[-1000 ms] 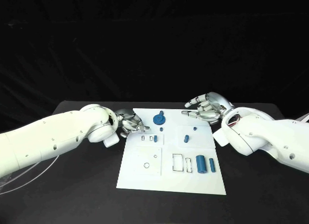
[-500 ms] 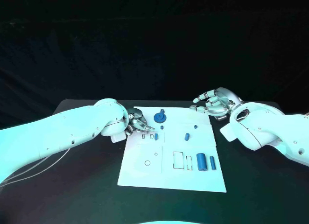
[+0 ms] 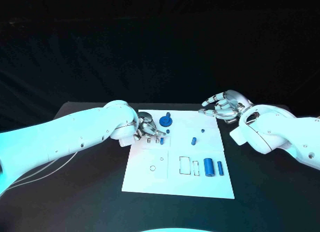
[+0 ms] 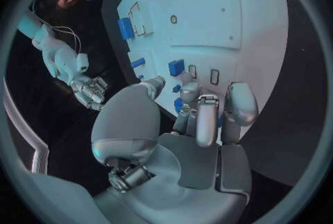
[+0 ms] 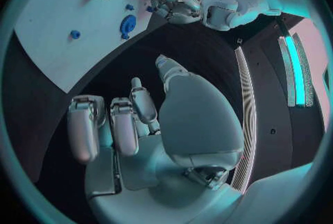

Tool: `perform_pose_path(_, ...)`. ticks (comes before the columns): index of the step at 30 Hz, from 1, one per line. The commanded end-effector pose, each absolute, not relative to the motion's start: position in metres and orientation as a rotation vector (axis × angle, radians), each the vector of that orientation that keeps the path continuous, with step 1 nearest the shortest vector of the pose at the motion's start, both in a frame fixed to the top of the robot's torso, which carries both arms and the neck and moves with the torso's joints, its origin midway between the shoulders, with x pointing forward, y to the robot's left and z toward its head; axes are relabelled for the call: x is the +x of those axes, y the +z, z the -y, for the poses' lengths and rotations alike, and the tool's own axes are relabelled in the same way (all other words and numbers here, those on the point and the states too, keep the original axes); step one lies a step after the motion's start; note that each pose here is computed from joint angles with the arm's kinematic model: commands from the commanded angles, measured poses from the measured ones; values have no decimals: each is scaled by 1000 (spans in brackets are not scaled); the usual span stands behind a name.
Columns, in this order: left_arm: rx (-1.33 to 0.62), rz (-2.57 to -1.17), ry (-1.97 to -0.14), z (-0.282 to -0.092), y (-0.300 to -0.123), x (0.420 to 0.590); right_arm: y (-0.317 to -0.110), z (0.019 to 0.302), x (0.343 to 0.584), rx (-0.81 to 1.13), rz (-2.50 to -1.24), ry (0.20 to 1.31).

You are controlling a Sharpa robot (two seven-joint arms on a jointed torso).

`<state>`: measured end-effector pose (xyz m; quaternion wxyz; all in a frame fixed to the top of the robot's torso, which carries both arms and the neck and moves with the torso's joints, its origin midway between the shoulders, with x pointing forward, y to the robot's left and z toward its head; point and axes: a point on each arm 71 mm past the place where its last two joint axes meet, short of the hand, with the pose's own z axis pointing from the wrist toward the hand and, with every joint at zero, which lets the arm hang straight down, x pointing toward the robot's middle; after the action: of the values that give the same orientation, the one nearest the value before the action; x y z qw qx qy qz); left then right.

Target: Assemble the parts on the task board

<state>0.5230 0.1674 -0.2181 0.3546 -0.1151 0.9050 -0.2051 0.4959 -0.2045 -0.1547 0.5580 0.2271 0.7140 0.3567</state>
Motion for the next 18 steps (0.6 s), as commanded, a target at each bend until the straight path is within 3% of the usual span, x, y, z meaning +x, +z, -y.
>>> perform_pose_path(1, -281, -2349, -523, -164, -218, 524, -155, 205, 496, 530, -1687, 838)
perform_pose_path(18, -249, -2375, -510, -157, -220, 526, -155, 206, 497, 530, -1691, 830)
